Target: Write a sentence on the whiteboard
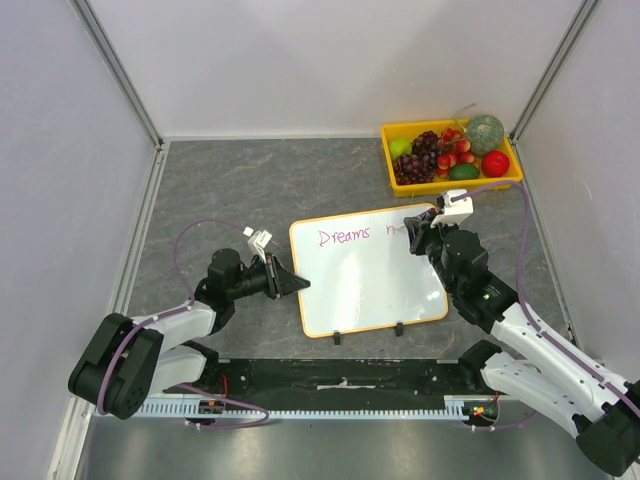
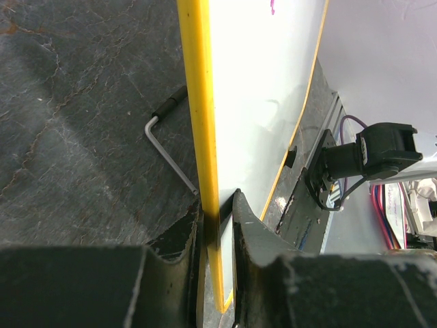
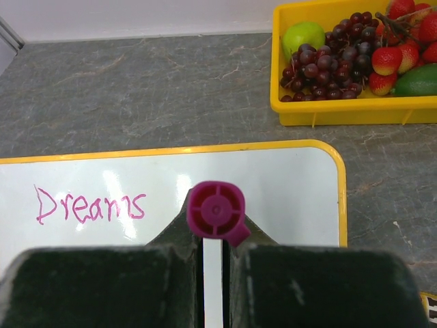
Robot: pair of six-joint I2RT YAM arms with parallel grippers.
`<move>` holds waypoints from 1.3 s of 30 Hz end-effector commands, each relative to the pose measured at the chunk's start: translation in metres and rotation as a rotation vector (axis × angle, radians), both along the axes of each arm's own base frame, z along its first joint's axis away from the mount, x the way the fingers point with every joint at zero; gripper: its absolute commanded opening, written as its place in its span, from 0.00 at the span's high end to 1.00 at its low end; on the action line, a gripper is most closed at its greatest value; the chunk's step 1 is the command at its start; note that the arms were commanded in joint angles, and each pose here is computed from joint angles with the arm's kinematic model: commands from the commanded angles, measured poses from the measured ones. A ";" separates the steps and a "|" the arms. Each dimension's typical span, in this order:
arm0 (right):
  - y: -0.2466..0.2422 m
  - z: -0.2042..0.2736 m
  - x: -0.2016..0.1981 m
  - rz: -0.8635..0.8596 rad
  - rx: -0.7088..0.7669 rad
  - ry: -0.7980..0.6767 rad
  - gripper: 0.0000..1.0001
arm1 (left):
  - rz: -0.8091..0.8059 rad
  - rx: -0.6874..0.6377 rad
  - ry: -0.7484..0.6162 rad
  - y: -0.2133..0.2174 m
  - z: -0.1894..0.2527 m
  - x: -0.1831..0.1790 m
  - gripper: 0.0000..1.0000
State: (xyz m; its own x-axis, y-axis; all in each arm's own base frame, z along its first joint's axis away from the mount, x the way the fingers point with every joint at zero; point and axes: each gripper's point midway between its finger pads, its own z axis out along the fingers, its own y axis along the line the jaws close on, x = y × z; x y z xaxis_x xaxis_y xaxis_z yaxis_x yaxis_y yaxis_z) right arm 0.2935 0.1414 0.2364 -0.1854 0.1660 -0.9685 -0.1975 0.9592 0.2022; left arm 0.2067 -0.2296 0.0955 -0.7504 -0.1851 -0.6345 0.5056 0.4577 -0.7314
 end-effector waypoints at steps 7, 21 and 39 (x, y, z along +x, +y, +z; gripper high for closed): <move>-0.007 0.006 0.004 -0.046 0.015 -0.030 1.00 | 0.036 0.090 -0.030 0.008 -0.018 0.007 0.98; -0.005 0.002 0.005 -0.037 0.005 -0.023 1.00 | 0.037 0.090 -0.034 0.008 -0.018 0.007 0.98; -0.019 0.005 0.012 -0.111 -0.004 -0.018 1.00 | 0.036 0.089 -0.035 0.008 -0.017 0.008 0.98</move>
